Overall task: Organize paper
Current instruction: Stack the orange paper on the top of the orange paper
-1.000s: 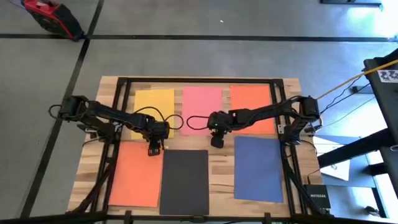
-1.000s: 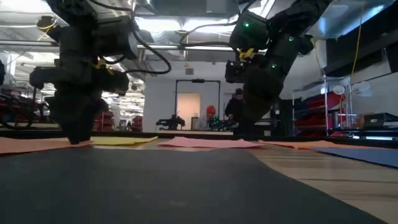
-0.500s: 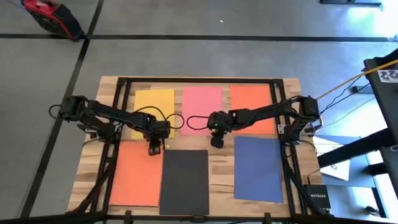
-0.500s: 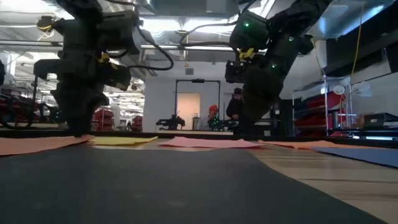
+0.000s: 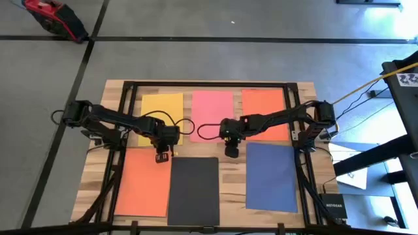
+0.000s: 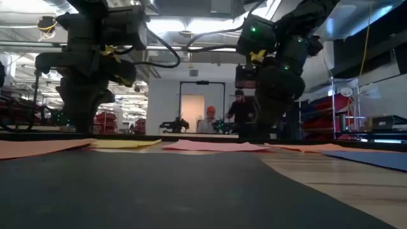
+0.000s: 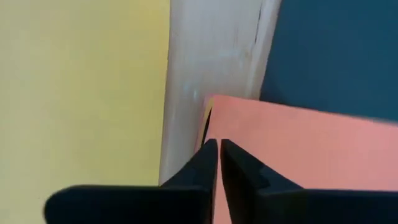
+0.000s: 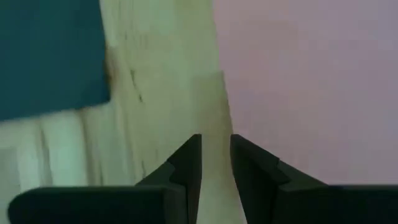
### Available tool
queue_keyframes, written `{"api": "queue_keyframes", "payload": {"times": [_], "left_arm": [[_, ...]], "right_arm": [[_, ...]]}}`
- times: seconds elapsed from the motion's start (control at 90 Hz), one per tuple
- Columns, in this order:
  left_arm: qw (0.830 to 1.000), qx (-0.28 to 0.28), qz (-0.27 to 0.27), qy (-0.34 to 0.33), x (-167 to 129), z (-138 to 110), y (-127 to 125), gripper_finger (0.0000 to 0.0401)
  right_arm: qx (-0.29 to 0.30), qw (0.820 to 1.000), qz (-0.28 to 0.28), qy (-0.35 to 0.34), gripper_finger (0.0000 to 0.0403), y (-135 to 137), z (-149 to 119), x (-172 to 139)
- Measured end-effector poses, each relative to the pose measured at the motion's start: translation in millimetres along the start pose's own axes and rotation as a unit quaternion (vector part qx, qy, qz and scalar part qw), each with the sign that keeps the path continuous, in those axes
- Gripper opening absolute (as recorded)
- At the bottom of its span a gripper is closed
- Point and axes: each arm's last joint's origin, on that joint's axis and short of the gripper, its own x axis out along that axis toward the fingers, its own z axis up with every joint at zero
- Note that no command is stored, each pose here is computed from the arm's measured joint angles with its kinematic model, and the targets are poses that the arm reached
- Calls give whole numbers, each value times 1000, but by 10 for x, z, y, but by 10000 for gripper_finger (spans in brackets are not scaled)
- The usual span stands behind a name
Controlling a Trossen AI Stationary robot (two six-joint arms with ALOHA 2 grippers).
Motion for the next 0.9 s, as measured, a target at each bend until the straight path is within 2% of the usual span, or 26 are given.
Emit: {"api": "queue_keyframes", "payload": {"times": [0.167, 0.389, 0.589, 0.767, 0.9], "left_arm": [[1000, 22, 3, -10, 0, 19, 2, 41], [999, 20, -2, -43, 23, 66, -3, 108], [1000, 4, 1, -24, 125, -40, 20, 157], [1000, 11, 2, -23, 132, -47, 8, 170], [999, 13, 19, -25, 133, -47, 19, 155]], "right_arm": [[0, 1000, -5, 0, 74, -3, 0, 0], [-1, 1000, -6, 0, 74, -3, 0, 0], [-4, 1000, -6, 0, 74, -4, 0, 0], [-13, 1000, -6, -1, 74, -5, 1, -1], [-13, 1000, -6, -1, 74, -5, 1, 0]]}}
